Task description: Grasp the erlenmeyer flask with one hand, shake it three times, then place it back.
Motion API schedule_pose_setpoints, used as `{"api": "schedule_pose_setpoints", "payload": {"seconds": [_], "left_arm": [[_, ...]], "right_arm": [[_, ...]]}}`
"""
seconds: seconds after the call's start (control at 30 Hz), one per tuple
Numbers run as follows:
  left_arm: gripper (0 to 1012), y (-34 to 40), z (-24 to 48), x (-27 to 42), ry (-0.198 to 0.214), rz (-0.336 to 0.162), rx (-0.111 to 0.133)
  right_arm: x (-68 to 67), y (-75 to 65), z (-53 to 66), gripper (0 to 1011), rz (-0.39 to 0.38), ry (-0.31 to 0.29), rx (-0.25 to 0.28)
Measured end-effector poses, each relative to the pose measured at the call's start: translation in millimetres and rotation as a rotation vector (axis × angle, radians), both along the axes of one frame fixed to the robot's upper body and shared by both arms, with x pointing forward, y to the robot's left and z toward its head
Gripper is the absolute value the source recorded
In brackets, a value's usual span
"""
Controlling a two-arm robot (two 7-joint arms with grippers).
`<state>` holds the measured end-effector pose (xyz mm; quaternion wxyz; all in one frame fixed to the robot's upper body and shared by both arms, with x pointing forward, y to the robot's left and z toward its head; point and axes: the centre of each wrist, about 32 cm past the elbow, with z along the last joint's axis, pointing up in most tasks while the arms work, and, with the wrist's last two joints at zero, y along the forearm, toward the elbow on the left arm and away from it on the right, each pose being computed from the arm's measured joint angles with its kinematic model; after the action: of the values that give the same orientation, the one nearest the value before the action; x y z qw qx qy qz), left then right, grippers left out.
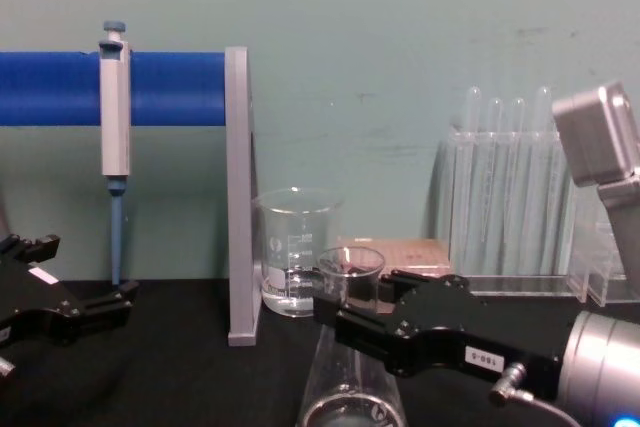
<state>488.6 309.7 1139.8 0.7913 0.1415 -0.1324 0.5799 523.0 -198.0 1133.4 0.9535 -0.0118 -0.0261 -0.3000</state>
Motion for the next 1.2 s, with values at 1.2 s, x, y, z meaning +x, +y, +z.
{"api": "schedule_pose_setpoints", "payload": {"seconds": [1.2], "left_arm": [[1001,0.0,0.0,0.0,0.0,0.0,0.0]], "right_arm": [[-1.5,-0.7,-0.5,457,-0.006,0.013,-0.012]]}}
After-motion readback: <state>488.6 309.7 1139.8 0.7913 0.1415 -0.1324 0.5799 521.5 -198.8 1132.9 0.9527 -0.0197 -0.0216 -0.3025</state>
